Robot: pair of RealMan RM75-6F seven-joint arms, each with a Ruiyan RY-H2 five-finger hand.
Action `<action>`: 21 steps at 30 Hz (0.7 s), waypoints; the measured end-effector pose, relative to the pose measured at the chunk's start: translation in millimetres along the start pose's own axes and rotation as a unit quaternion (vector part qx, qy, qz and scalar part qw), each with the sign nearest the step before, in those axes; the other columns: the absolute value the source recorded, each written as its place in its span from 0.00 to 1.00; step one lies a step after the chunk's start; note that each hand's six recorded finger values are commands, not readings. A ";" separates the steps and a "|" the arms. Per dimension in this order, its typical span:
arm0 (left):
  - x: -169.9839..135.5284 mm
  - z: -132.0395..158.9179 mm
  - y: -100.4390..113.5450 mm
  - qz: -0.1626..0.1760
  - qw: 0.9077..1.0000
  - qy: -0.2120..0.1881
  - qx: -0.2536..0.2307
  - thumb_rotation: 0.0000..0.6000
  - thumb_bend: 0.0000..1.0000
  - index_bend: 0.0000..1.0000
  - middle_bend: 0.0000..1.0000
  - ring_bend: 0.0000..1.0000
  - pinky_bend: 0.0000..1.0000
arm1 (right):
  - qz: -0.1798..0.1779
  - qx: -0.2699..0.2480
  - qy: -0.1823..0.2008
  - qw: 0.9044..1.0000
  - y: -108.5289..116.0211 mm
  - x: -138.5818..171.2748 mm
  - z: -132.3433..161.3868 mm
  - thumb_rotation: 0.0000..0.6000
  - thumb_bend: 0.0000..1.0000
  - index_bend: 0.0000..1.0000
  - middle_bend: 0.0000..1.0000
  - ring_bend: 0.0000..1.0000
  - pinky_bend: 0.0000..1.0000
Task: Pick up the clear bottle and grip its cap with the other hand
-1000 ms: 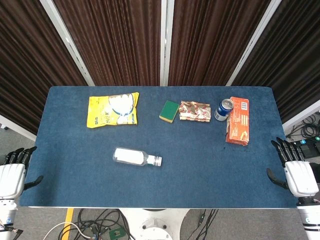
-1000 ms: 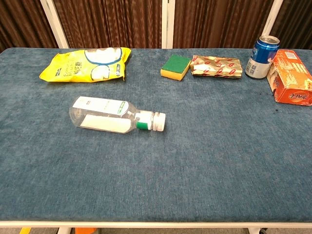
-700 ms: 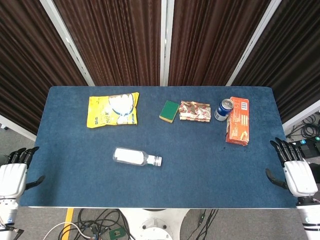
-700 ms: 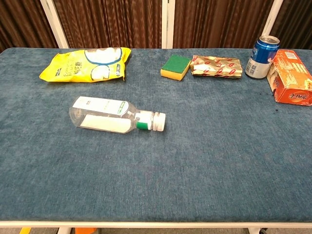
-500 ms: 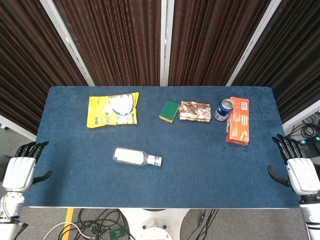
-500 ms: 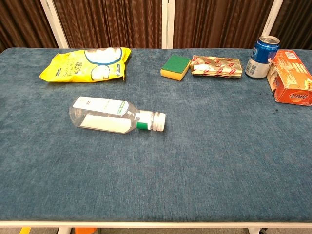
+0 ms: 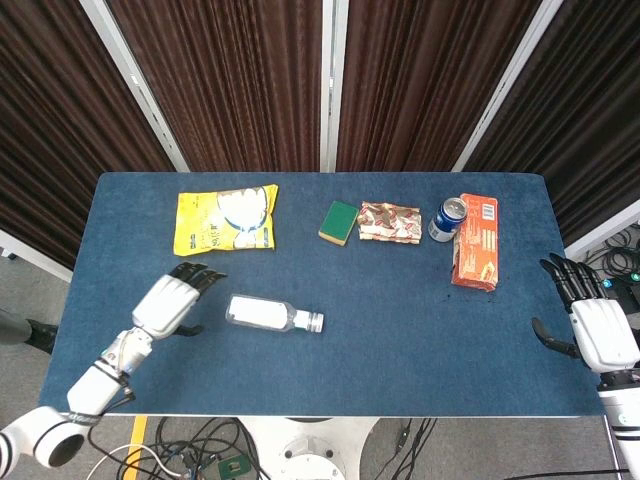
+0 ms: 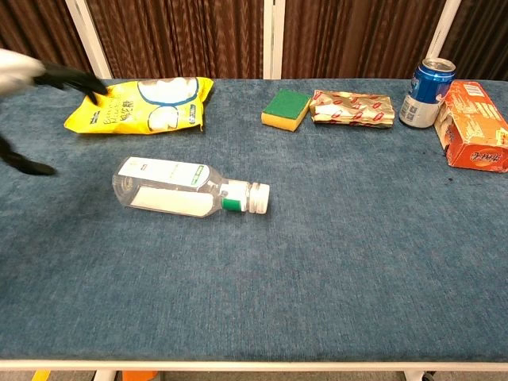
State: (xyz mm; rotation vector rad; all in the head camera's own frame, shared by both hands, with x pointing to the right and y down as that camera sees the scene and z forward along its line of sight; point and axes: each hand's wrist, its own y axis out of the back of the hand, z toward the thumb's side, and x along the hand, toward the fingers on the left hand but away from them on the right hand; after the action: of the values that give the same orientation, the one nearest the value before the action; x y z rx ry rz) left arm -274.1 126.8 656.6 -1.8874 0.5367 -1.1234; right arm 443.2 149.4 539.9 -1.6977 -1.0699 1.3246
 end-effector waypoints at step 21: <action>72.8 49.5 -52.9 -0.035 0.999 -0.012 -0.014 1.00 0.14 0.40 0.39 0.29 0.41 | -0.004 -0.005 0.003 1.000 1.9 -0.4 1.7 1.00 0.30 0.00 0.07 0.00 0.00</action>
State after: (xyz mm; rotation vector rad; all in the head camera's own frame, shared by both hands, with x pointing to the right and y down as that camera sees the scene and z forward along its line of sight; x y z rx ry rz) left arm -197.9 126.5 725.5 -1.9544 0.4782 -1.1432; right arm 441.9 148.4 538.0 -1.7018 -1.0792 1.3109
